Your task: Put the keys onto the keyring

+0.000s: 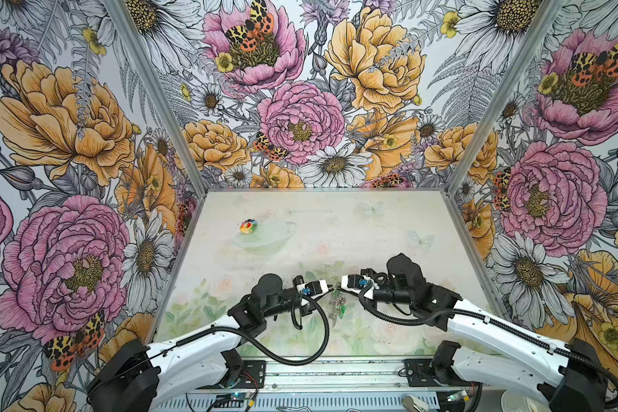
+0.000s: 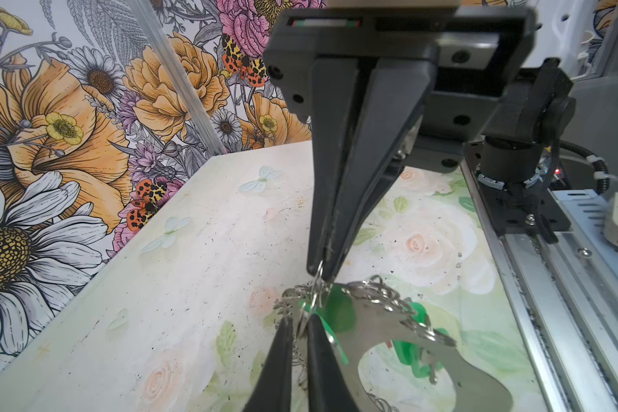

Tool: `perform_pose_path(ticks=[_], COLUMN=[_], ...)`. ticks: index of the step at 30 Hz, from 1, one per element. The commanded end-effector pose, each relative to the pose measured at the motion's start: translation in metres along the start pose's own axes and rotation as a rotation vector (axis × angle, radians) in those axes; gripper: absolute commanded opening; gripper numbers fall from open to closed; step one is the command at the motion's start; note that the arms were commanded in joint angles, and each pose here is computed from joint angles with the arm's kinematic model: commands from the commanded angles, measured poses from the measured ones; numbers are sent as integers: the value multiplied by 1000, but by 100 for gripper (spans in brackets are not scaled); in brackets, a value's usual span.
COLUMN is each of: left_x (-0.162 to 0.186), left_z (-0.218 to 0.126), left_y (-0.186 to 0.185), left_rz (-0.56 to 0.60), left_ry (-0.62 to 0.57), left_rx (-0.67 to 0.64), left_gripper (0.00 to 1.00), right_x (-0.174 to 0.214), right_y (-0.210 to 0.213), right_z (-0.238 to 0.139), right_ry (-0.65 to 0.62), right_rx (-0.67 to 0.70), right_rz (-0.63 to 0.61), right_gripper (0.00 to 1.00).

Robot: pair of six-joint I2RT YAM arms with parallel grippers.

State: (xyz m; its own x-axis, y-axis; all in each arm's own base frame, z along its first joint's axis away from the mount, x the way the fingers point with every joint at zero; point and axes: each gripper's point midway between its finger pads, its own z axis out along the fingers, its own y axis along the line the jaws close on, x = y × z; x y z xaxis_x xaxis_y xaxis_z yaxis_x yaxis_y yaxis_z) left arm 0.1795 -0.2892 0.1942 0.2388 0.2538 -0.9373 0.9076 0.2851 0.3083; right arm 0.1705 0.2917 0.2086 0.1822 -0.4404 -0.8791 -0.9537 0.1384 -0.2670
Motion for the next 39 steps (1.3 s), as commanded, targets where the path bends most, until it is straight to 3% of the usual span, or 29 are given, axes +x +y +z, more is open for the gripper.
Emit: perform_pose_path(ticks=[1,5,20,28,35,36,39], left_x=[-3,-1,27,17,12,9,-1], left_z=[0,1,6,10,16,15,2], left_y=[2,2,22,-2,-15,-11,11], left_rz=[-7,-16,-11,-12,-38,-42,-105], left_ry=[-21,-16,76,26,31,23,-50], left_rx=[-2,-2,-133,-3,87,66,-27], left_gripper=[6,0,0,0,0,1,17], right_x=[-24,-28,-48,-57,-59,-57,-49], right_y=[-7,-15,-42,-64,-61,-59,-51], right_z=[-5,-7,-18,-22,-12,-9,-7], right_ry=[-104,-126,-257,-368,-398,-387,-347], right_rx=[32,77,212,329,320,308,278], right_rz=[-8,17,97,186,172,165,133], right_gripper=[0,0,0,0,0,0,0])
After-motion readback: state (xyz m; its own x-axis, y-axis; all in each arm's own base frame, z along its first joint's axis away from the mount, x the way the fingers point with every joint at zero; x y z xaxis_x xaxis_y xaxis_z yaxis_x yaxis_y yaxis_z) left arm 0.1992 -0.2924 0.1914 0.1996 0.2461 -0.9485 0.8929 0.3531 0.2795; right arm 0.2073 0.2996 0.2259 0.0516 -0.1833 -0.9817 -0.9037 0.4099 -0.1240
